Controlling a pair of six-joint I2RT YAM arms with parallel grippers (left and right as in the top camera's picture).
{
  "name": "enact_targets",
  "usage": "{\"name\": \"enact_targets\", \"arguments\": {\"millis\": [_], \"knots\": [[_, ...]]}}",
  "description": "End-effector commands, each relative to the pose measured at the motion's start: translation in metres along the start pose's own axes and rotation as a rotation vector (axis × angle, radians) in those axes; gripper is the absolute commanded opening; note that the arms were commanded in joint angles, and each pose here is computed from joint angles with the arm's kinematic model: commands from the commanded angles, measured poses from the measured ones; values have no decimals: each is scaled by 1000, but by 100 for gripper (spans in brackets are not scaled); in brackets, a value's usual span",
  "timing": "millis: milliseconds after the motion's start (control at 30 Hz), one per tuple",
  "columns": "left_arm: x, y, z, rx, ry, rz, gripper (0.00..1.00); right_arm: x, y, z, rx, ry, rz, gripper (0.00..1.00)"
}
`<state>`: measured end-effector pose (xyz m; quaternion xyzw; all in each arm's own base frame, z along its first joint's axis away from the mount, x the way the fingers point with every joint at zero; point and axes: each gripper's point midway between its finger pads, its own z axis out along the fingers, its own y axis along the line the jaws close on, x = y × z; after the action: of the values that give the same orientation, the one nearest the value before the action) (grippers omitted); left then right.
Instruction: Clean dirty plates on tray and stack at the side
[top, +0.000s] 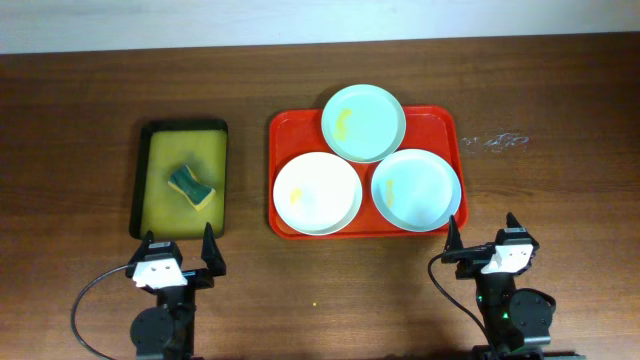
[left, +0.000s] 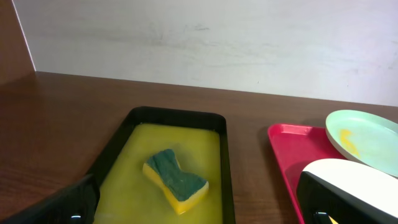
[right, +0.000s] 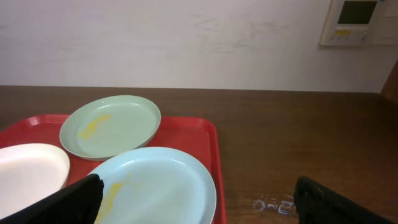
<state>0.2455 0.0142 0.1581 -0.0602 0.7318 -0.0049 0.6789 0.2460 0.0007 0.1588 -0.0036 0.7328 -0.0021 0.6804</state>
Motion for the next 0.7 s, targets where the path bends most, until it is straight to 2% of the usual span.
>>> {"name": "enact_targets", "arguments": {"millis": [0,467,500,533,567,667], "knots": [[1,-2,0,12,1,19,99,3,-3,0,14,5,-3,99],[1,-7,0,40,1,16,99,3,-3,0,14,5,-3,99],[-1,-29,-3,172,0,-33,99,3,-3,0,14,5,-3,99],[-12,-76,-18,462,-12,-128,99,3,-3,0,14,5,-3,99],[-34,-105,-38,660,-82,-122,99,3,-3,0,14,5,-3,99],[-118,-118,-80,764,-464,6,99,3,-3,0,14,5,-3,99]]}}
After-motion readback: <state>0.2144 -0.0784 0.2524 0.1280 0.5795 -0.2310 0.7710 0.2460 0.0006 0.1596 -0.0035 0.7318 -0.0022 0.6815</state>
